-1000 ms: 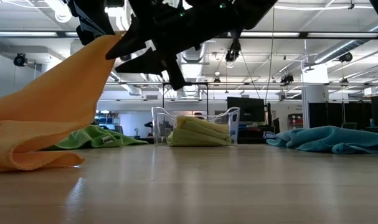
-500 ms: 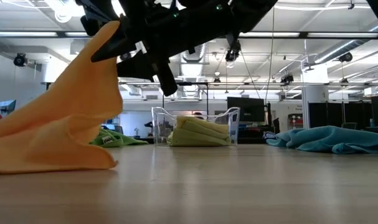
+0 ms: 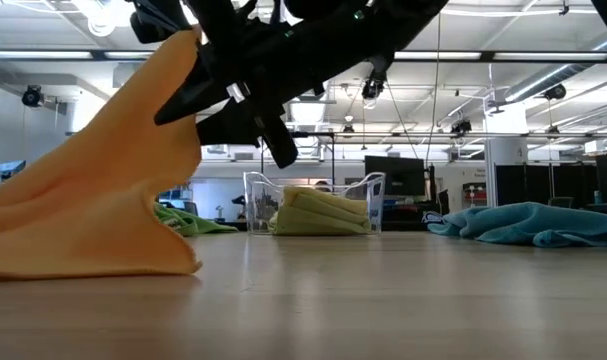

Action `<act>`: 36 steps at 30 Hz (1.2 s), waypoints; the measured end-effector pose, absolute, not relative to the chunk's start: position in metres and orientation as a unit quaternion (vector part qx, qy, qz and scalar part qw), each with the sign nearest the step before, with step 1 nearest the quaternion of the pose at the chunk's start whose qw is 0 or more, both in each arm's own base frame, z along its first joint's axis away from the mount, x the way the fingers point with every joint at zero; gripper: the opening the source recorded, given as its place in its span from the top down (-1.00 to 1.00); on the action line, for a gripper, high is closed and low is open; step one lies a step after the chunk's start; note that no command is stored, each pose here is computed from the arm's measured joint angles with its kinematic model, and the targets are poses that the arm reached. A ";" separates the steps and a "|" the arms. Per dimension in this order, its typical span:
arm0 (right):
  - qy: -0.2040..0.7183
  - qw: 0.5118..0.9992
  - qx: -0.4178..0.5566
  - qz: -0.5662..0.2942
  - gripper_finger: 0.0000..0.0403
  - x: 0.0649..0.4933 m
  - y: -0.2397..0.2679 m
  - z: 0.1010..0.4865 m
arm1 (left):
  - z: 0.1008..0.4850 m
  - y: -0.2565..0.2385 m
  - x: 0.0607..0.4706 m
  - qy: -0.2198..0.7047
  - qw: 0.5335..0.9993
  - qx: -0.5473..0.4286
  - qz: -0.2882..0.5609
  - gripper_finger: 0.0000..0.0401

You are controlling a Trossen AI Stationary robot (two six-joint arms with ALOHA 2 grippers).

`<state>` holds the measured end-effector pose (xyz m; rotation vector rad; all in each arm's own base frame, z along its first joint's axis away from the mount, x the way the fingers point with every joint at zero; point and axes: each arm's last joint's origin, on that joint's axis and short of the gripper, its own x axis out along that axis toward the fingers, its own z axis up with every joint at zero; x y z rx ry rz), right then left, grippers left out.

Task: Fold microfiber towels
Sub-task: Fold the orange microfiber towel into the transparent bin

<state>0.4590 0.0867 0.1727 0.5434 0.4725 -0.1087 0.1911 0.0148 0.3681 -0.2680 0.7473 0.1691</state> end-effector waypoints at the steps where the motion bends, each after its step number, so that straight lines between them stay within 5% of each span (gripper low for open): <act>1: 0.232 0.934 0.265 -0.052 0.37 0.459 0.088 0.172 | 0.370 0.015 0.191 0.359 0.920 -0.125 0.089 1.00; 36: 0.360 0.864 0.335 -0.103 0.38 0.438 0.119 0.128 | 0.383 0.019 0.188 0.335 0.928 -0.076 0.145 1.00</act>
